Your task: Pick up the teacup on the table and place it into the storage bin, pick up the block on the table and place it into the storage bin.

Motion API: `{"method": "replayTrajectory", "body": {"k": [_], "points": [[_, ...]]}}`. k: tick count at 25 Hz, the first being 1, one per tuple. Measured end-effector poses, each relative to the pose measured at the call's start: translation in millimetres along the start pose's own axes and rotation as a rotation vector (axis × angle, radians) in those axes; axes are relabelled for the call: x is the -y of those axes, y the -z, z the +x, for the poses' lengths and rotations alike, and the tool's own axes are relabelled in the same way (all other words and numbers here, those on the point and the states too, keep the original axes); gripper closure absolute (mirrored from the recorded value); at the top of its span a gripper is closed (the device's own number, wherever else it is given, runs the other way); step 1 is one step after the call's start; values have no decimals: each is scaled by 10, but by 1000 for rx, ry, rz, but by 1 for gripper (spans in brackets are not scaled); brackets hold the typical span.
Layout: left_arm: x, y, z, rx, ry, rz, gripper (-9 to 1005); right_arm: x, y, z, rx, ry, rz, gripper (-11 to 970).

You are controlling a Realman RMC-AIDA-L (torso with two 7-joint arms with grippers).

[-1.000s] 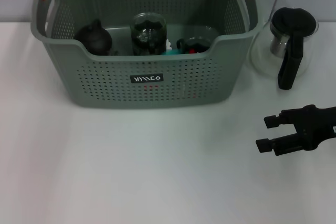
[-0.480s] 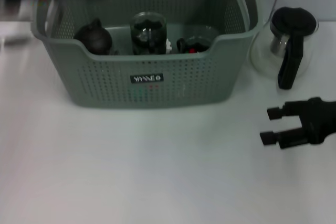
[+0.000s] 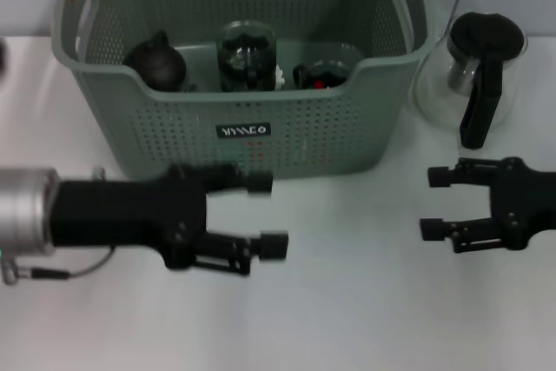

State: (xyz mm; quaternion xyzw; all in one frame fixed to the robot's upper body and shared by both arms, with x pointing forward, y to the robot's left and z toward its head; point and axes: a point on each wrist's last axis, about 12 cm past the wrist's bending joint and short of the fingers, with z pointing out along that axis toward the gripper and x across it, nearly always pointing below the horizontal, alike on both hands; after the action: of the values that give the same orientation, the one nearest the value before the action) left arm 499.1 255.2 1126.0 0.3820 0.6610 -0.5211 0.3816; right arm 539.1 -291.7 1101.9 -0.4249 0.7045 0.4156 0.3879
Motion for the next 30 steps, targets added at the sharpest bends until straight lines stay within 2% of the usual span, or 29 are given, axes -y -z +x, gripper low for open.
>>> {"method": "replayTrajectory", "body": {"k": [5, 10, 30], "points": [[-203, -142, 251, -79, 97, -81, 60, -47, -177, 77, 49, 27, 9, 44], [-344, -280, 388, -148, 111, -142, 60, -41, -253, 118, 41, 26, 29, 44], [-422, -321, 431, -149, 107, -198, 60, -45, -266, 223, 33, 1, 58, 44]]}}
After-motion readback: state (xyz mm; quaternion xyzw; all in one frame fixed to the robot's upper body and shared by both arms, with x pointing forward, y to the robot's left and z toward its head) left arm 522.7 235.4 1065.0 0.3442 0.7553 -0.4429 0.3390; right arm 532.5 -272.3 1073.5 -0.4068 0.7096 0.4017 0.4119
